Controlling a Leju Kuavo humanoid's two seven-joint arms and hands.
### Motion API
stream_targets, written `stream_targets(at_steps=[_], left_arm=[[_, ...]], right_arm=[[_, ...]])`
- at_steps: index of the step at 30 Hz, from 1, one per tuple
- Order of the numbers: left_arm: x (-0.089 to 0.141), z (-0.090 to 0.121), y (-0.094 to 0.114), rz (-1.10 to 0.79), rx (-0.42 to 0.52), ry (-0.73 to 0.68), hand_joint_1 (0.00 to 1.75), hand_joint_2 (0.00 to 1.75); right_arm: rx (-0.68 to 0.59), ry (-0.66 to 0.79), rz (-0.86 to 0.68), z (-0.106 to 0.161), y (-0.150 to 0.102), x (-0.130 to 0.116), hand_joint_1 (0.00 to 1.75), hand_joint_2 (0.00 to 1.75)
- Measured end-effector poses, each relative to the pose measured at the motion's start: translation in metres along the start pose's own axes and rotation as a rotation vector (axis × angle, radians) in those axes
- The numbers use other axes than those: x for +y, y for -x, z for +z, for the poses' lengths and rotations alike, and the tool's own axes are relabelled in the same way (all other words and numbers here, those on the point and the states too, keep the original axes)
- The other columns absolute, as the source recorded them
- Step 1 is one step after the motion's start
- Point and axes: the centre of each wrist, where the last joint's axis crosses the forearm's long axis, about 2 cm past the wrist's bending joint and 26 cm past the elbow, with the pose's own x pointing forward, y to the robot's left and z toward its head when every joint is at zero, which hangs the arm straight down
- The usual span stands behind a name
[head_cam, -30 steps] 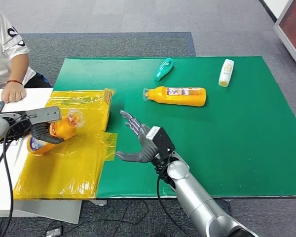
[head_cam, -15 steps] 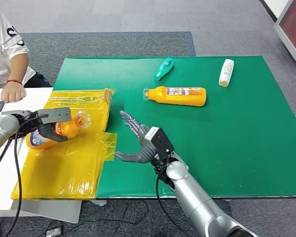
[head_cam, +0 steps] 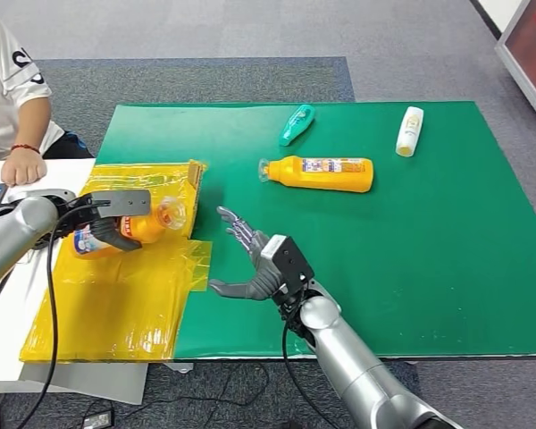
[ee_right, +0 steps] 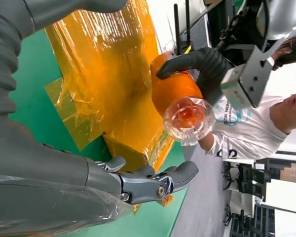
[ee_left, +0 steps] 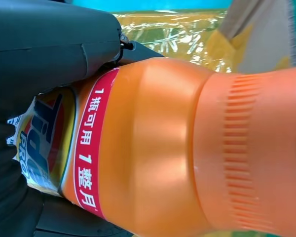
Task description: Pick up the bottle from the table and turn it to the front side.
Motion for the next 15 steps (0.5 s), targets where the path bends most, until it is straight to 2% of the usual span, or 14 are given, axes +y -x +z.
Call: stream_targets(at_steps=[15], left_arm=[[0.008, -0.004, -0.020, 0.053, -0.122, 0.025, 1.75, 1.75]], right_arm=[[-0.004, -0.004, -0.004, 0.001, 0.002, 0.001, 0.00, 1.75]])
